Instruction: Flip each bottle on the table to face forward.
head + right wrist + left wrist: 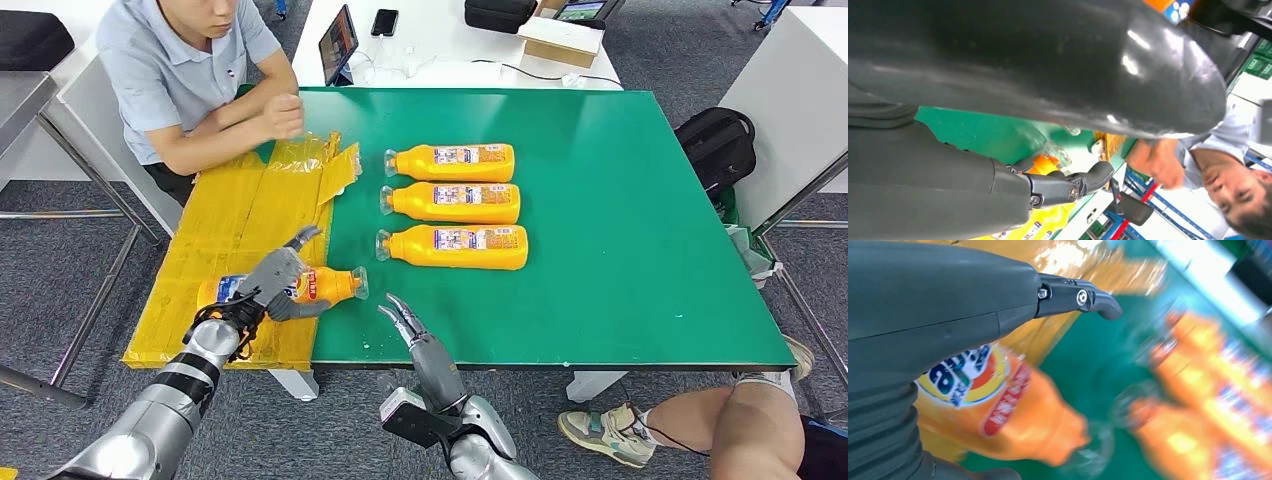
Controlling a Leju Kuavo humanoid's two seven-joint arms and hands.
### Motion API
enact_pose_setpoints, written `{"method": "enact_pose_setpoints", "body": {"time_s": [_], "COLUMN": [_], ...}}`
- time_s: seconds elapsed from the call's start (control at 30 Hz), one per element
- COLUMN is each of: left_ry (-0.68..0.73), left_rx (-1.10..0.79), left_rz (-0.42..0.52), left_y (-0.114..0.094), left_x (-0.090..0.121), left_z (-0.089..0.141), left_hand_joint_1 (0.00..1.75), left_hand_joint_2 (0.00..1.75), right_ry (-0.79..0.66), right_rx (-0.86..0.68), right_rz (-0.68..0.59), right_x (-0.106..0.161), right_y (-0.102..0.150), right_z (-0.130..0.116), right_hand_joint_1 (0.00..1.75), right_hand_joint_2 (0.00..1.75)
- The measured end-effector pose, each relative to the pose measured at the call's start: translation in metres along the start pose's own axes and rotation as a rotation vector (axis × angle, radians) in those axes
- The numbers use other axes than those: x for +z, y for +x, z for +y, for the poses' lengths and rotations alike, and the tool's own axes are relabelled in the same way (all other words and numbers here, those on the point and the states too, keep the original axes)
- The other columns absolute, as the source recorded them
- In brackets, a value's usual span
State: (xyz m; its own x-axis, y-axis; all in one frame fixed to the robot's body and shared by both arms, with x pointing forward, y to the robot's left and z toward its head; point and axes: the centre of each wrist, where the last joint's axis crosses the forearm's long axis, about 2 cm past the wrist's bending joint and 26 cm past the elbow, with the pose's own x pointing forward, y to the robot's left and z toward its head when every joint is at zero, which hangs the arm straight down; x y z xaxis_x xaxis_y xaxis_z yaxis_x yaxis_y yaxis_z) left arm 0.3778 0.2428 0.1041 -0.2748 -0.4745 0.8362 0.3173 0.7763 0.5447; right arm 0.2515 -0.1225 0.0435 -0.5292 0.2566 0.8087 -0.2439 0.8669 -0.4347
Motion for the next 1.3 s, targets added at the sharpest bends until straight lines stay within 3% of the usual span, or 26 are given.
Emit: {"method": "enact_pose_setpoints", "body": {"time_s": [0.33, 0.43, 0.47, 0.57, 0.6, 1.0, 1.1, 1.3], "left_ry": [0.014, 0.081, 0.155, 0.697, 0.833, 0.935, 1.014, 1.057], "left_rx": [0.015, 0.117, 0.218, 0.566, 0.605, 0.587, 0.494, 0.330], "left_rz": [-0.009, -0.058, -0.102, -0.347, -0.391, -0.480, -0.513, -0.500], "left_y": [0.003, 0.010, 0.017, 0.061, 0.070, 0.087, 0.087, 0.089], "left_x": [0.000, 0.002, 0.002, 0.028, 0.040, 0.059, 0.076, 0.106], "left_z": [0.000, -0.001, 0.000, 0.013, 0.017, 0.024, 0.021, 0.015], "left_hand_joint_1": [0.00, 0.00, 0.00, 0.00, 0.00, 0.00, 0.00, 0.00], "left_hand_joint_2": [1.75, 1.75, 1.75, 1.75, 1.75, 1.75, 1.75, 1.75], "right_ry": [0.000, -0.001, -0.008, -0.027, -0.035, -0.047, 0.011, 0.087], "right_rx": [0.000, 0.006, 0.021, 0.296, 0.378, 0.459, 0.603, 0.818], "right_rz": [0.001, 0.001, -0.003, -0.043, -0.055, -0.036, 0.063, 0.256], "right_x": [0.000, 0.001, 0.001, 0.005, 0.006, 0.007, 0.008, 0.013], "right_y": [0.000, 0.000, 0.000, -0.003, -0.004, -0.006, -0.010, -0.031], "right_z": [0.000, 0.000, 0.000, -0.021, -0.029, -0.046, -0.061, -0.116], "right_hand_joint_1": [0.00, 0.00, 0.00, 0.00, 0.00, 0.00, 0.00, 0.00], "right_hand_joint_2": [0.00, 0.00, 0.44, 1.75, 1.75, 1.75, 1.75, 1.75]}}
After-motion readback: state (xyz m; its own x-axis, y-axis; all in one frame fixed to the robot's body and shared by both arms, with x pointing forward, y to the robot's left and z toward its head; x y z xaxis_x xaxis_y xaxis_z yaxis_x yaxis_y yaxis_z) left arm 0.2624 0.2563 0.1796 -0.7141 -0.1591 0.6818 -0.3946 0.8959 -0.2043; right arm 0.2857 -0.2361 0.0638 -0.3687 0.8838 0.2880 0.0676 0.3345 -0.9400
